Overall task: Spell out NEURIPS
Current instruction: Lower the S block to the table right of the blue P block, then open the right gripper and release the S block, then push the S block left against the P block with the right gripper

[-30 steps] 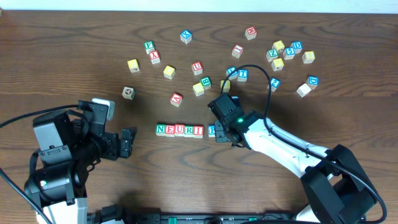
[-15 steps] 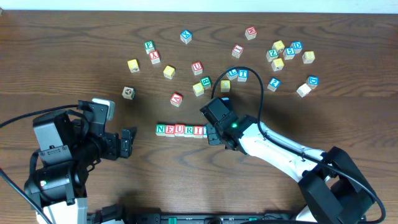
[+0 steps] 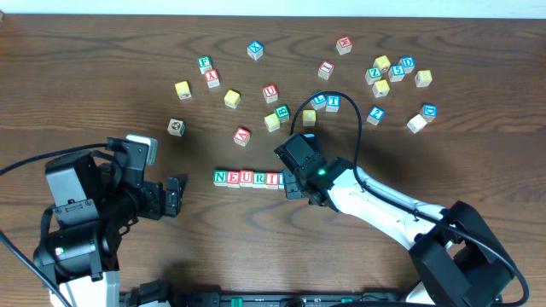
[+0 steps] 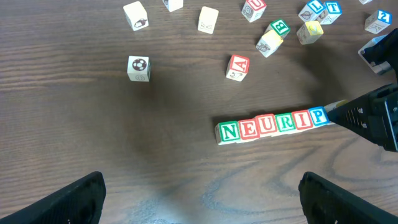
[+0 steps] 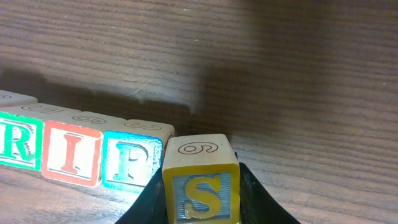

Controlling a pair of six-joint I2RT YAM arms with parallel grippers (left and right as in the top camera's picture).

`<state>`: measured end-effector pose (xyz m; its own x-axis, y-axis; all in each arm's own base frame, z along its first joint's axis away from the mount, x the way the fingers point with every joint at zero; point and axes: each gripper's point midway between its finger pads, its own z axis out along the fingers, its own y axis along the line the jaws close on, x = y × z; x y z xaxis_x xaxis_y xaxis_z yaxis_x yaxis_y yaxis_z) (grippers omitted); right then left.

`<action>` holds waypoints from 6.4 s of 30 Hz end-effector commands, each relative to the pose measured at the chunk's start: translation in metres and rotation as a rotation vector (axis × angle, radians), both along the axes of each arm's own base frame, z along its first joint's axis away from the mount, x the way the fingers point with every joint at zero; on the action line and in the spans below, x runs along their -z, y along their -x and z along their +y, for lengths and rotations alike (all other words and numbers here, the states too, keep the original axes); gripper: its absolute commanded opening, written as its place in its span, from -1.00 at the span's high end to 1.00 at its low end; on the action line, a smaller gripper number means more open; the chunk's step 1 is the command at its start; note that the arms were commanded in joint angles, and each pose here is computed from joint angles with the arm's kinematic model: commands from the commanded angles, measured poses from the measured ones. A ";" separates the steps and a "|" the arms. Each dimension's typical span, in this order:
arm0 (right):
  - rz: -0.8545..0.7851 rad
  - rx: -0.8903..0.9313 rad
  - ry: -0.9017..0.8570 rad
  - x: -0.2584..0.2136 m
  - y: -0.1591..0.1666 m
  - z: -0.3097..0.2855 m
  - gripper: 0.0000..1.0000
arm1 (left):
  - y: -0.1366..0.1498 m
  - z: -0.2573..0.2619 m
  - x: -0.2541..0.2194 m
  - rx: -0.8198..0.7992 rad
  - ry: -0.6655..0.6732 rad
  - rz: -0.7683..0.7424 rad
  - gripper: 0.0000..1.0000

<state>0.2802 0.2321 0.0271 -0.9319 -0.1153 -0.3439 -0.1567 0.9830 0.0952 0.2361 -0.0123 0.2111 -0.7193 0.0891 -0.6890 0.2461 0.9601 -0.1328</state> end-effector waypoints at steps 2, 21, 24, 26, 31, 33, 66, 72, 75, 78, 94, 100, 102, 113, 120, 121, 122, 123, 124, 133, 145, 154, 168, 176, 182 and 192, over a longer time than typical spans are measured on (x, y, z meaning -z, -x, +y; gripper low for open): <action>0.000 0.010 -0.018 -0.001 -0.001 0.006 0.98 | -0.002 0.000 -0.009 0.015 -0.008 -0.029 -0.95; -0.006 0.034 0.024 0.000 -0.002 -0.003 0.98 | -0.002 0.000 -0.009 0.014 -0.008 -0.029 -0.95; -0.002 0.045 0.023 0.000 -0.001 -0.004 0.98 | -0.002 0.000 -0.009 0.015 -0.008 -0.029 -0.95; 0.005 0.051 0.026 0.001 0.000 -0.005 0.98 | -0.002 0.000 -0.009 0.015 -0.008 -0.029 -0.95; 0.003 0.080 0.033 0.001 0.000 -0.008 0.97 | -0.002 0.000 -0.009 0.014 -0.008 -0.029 -0.95; 0.001 0.086 0.033 0.001 0.000 -0.009 0.98 | -0.002 0.000 -0.009 0.015 -0.008 -0.029 -0.95; -0.007 0.114 0.052 0.013 -0.006 -0.010 0.50 | -0.002 0.000 -0.009 0.015 -0.008 -0.029 -0.95; -0.007 0.114 0.052 0.013 -0.006 -0.010 0.20 | -0.002 0.000 -0.009 0.014 -0.008 -0.029 -0.95; -0.007 0.114 0.052 0.013 -0.006 -0.010 0.21 | -0.002 0.000 -0.009 0.015 -0.008 -0.029 -0.95; -0.007 0.114 0.053 0.013 -0.006 -0.010 0.21 | -0.002 0.000 -0.009 0.015 -0.008 -0.029 -0.95; -0.093 0.124 0.061 -0.024 -0.023 -0.009 0.20 | -0.002 0.000 -0.009 0.015 -0.008 -0.029 -0.95; -0.147 0.149 0.097 -0.044 -0.029 -0.019 0.24 | -0.002 0.000 -0.009 0.015 -0.008 -0.029 -0.95; -0.158 0.157 0.118 -0.045 -0.029 -0.024 0.33 | -0.002 0.000 -0.009 0.015 -0.008 -0.029 -0.95; -0.136 0.227 0.214 -0.041 -0.024 -0.054 0.98 | -0.002 0.000 -0.009 0.015 -0.008 -0.029 -0.95; -0.103 0.243 0.225 -0.026 -0.013 -0.061 0.98 | -0.002 0.000 -0.009 0.015 -0.008 -0.029 -0.95; -0.098 0.241 0.219 -0.024 -0.012 -0.060 0.98 | -0.002 0.000 -0.009 0.015 -0.008 -0.029 -0.95; -0.091 0.238 0.211 -0.022 -0.010 -0.059 0.98 | -0.002 0.000 -0.009 0.015 -0.008 -0.029 -0.95; -0.085 0.236 0.203 -0.020 -0.009 -0.058 0.98 | -0.002 0.000 -0.009 0.015 -0.008 -0.029 -0.95; -0.079 0.233 0.197 -0.018 -0.008 -0.057 0.97 | -0.002 0.000 -0.009 0.015 -0.008 -0.029 -0.95; -0.081 0.231 0.190 -0.015 -0.007 -0.056 0.98 | -0.002 0.000 -0.009 0.015 -0.008 -0.029 -0.95; -0.080 0.221 0.131 0.001 -0.004 -0.049 0.98 | -0.002 0.000 -0.009 0.015 -0.008 -0.029 -0.95; -0.060 0.191 0.105 0.002 0.002 -0.038 0.98 | -0.002 0.000 -0.009 0.015 -0.008 -0.029 -0.95; -0.065 0.169 0.079 0.001 0.004 -0.028 0.98 | -0.002 0.000 -0.009 0.015 -0.008 -0.029 -0.95; -0.064 0.165 0.061 0.001 0.003 -0.024 0.98 | -0.002 0.000 -0.009 0.015 -0.008 -0.029 -0.95; -0.061 0.155 0.043 0.001 0.003 -0.020 0.98 | -0.002 0.000 -0.009 0.015 -0.008 -0.029 -0.95; -0.062 0.152 0.043 0.001 0.003 -0.020 0.98 | -0.002 0.000 -0.009 0.014 -0.008 -0.029 -0.95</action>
